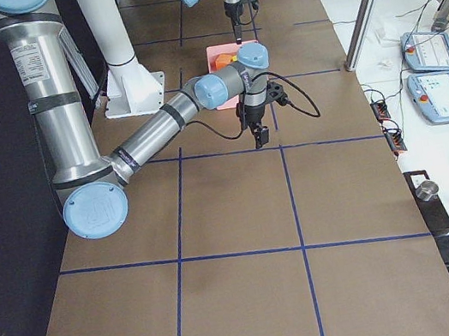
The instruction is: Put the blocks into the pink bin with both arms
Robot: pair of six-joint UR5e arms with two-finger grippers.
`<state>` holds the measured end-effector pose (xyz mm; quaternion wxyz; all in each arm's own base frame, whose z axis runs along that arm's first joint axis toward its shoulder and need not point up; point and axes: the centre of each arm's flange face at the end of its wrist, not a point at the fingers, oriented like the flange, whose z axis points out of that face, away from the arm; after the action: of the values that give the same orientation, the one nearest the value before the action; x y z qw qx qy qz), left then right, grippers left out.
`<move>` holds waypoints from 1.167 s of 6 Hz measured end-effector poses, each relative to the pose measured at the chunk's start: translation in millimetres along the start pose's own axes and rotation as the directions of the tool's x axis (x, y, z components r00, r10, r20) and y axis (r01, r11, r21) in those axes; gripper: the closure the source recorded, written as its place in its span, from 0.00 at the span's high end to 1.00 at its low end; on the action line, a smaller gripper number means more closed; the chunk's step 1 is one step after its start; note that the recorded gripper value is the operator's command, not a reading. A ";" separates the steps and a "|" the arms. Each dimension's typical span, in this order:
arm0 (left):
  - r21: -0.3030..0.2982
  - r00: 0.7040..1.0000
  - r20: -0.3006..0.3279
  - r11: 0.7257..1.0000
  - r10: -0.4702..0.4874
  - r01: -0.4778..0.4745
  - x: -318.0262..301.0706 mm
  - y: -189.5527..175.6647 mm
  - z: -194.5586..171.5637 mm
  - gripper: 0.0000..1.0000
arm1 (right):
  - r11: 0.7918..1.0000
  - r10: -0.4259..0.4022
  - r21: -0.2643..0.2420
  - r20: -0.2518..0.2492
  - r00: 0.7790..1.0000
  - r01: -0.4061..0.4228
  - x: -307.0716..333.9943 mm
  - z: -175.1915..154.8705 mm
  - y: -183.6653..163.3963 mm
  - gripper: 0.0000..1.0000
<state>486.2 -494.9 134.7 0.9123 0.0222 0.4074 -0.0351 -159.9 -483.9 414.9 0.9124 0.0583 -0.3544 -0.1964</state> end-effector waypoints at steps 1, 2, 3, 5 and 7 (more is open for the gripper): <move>0.007 1.000 0.004 1.000 0.004 -0.004 -8.2 1.8 0.5 1.00 | 1.000 -0.002 -0.004 -0.002 1.000 0.002 3.0 1.4 3.7 1.00; 0.014 0.998 0.013 0.998 0.056 -0.056 -40.0 5.2 -0.7 1.00 | 1.000 -0.010 -0.009 -0.005 1.000 0.010 10.0 2.7 9.4 1.00; 0.021 0.988 0.035 0.988 0.151 -0.152 -93.4 4.1 -5.4 1.00 | 1.000 -0.027 -0.015 -0.013 1.000 0.027 26.5 2.8 20.0 1.00; -0.009 0.936 0.085 0.939 0.343 -0.343 -223.7 -28.2 -23.0 1.00 | 0.997 -0.075 -0.034 -0.031 0.997 0.074 87.3 -0.5 63.0 1.00; -0.052 0.890 0.090 0.894 0.447 -0.444 -382.2 -65.9 -58.9 1.00 | 0.995 -0.089 -0.033 0.012 0.996 0.089 170.6 -4.3 130.4 1.00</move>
<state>182.7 -538.9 379.4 0.9155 0.0998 0.3458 0.1800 -1.1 -432.8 550.1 0.9016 0.0578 -0.3530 -0.2431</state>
